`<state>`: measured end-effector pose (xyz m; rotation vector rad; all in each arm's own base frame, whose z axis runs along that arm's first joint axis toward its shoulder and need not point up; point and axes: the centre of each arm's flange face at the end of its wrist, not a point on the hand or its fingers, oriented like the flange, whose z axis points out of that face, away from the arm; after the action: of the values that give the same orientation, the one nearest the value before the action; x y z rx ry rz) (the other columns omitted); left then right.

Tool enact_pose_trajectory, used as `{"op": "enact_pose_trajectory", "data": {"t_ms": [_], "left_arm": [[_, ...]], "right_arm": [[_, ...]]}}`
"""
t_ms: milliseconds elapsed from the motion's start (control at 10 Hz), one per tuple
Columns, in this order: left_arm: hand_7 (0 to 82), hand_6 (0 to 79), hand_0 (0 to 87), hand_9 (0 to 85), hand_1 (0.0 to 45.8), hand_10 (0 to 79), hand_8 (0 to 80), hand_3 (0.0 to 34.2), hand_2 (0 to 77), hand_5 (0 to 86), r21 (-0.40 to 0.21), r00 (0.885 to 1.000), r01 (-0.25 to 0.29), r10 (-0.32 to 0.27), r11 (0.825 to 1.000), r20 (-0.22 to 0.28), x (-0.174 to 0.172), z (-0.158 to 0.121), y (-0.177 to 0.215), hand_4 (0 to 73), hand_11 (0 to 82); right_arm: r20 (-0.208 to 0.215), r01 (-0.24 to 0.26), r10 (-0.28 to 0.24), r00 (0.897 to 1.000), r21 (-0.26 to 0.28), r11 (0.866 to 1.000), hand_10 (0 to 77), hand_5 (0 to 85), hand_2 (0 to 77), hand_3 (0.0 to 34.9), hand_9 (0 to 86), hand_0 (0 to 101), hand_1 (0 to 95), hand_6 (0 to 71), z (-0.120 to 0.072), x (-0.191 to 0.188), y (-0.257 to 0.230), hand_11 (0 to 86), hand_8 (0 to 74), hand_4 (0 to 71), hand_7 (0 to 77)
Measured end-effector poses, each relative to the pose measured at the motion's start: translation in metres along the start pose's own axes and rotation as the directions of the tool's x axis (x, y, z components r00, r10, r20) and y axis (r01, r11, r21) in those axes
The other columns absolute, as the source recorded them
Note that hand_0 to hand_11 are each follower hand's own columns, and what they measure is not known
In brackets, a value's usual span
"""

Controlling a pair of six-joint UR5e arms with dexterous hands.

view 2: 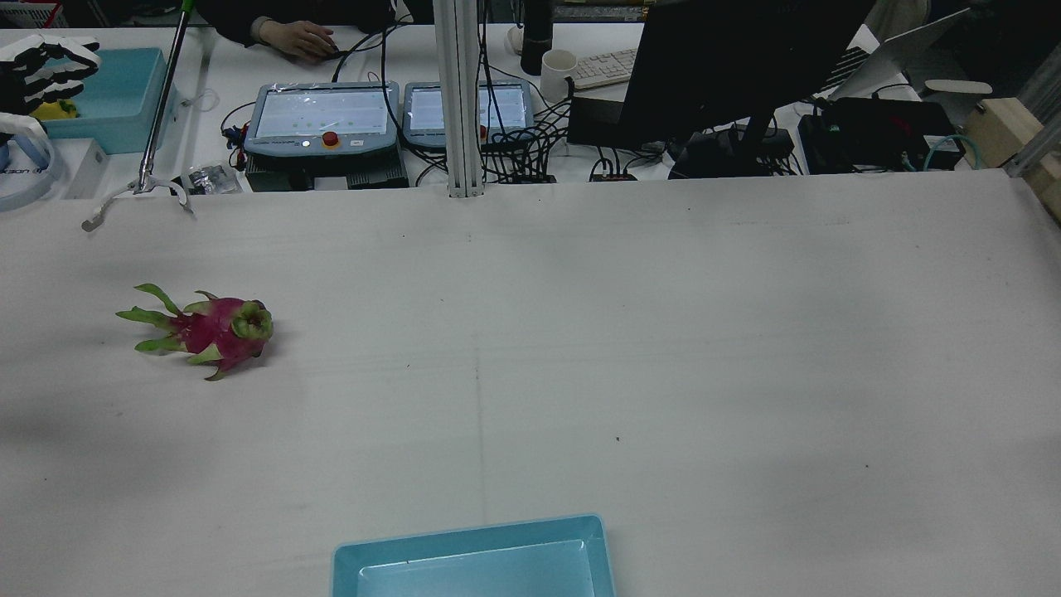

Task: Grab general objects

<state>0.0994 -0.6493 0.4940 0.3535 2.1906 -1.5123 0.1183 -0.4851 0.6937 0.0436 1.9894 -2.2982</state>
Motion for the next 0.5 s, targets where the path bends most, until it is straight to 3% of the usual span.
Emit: {"op": "enact_pose_trajectory", "data": {"t_ms": [100, 200, 300, 500], "left_arm": [[18.5, 7.6, 47.0, 8.7, 0.0, 6.5, 17.5, 17.1, 0.5, 39.3, 0.003, 0.997, -0.07, 0.07, 0.998, 0.017, 0.0, -0.007, 0.012, 7.6, 9.8], [15.8, 7.6, 47.6, 6.5, 0.0, 6.5, 16.9, 18.1, 0.5, 35.5, -0.007, 0.988, -0.149, 0.149, 0.989, 0.043, -0.007, -0.011, 0.03, 9.8, 9.8], [15.3, 7.1, 47.7, 6.5, 0.0, 6.5, 16.9, 19.6, 0.5, 32.2, -0.029, 0.973, -0.218, 0.22, 0.975, 0.07, -0.021, -0.012, 0.051, 9.8, 7.6], [15.3, 7.1, 47.6, 5.5, 0.0, 6.5, 16.9, 20.6, 0.5, 31.1, -0.088, 0.926, -0.353, 0.361, 0.932, 0.108, -0.054, -0.009, 0.096, 9.8, 7.1]], "right_arm": [[0.0, 0.0, 0.0, 1.0, -0.001, 1.0, 0.0, 0.0, 1.6, 0.0, 0.5, 0, 8.2, 0.0, 0.0, 0.0, 0.001, 0.5, 0.0, 0.0, 0.0], [0.0, 0.001, -0.001, 1.0, -0.002, 1.0, 0.0, 0.5, 1.6, 0.0, 0.5, 0, 8.2, 0.0, 0.0, 0.0, 0.001, 0.5, 0.0, 0.0, 0.0], [0.0, 0.001, -0.001, 1.0, -0.002, 1.0, 0.0, 0.5, 1.6, 0.0, 0.5, 0, 8.2, 0.0, 0.0, 0.0, 0.001, 0.5, 0.0, 0.0, 0.0], [0.0, 0.002, -0.002, 1.0, -0.002, 1.0, 0.0, 0.0, 1.6, 0.0, 0.5, 0, 8.2, 0.0, 0.0, 0.0, 0.001, 0.5, 0.0, 0.0, 0.0]]}}
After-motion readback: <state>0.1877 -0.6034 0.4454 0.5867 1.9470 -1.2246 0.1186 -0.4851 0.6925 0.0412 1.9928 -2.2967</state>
